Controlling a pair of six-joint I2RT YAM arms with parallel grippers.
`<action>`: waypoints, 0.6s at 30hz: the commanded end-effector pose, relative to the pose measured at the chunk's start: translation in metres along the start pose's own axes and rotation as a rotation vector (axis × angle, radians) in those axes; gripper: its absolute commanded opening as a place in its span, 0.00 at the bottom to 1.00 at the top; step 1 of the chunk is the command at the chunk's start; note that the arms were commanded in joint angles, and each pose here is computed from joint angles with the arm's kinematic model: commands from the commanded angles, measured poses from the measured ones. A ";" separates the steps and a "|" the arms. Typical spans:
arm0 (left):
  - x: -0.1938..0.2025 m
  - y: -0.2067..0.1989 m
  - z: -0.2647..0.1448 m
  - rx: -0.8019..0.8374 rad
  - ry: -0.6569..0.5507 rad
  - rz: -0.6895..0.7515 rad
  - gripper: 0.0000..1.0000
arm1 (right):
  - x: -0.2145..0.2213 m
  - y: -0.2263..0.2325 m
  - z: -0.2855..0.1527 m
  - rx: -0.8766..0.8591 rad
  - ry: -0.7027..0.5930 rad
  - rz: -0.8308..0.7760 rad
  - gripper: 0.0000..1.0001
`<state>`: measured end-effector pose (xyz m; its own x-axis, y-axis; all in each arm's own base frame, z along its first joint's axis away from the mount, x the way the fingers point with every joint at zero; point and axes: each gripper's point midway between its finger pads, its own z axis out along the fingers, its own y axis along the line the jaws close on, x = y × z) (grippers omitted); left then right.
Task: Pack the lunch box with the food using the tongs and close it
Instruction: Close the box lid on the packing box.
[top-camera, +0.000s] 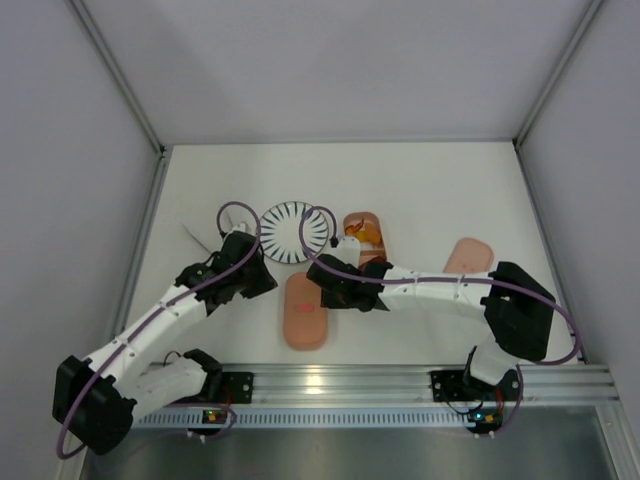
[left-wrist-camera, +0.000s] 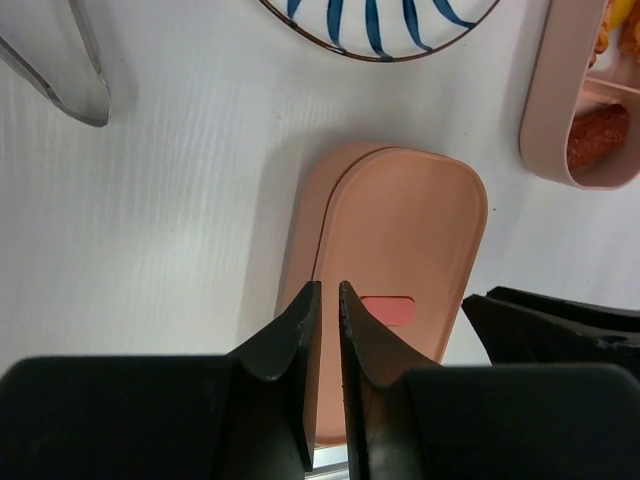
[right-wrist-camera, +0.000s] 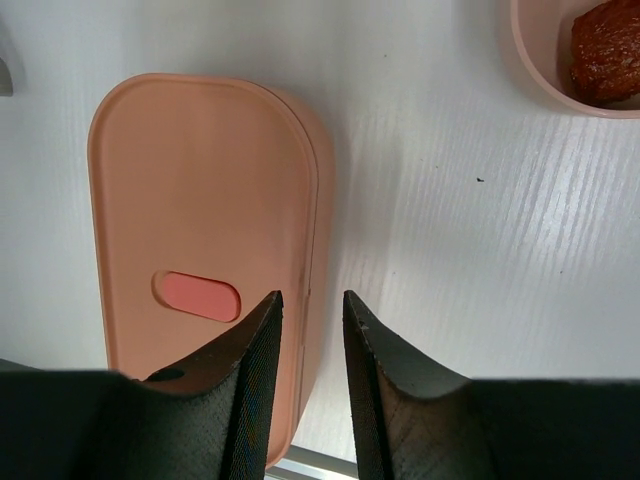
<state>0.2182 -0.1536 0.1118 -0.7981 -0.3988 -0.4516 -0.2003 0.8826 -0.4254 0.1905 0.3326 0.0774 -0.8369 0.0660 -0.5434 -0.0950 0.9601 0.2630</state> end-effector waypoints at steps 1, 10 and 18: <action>0.005 -0.002 -0.013 0.022 0.040 0.075 0.18 | -0.010 0.016 -0.015 -0.042 -0.031 -0.013 0.31; 0.046 0.003 -0.005 0.092 0.155 0.178 0.32 | -0.006 0.020 -0.008 -0.050 -0.022 -0.022 0.31; 0.064 0.000 -0.003 0.113 0.179 0.219 0.35 | -0.006 0.023 -0.008 -0.058 -0.018 -0.024 0.31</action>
<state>0.1635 -0.1699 0.0782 -0.9165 -0.1573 -0.3678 0.0000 0.9195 -0.3931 0.1906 0.3332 0.0771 -0.8357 0.0484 -0.5470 -0.1117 0.9603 0.2555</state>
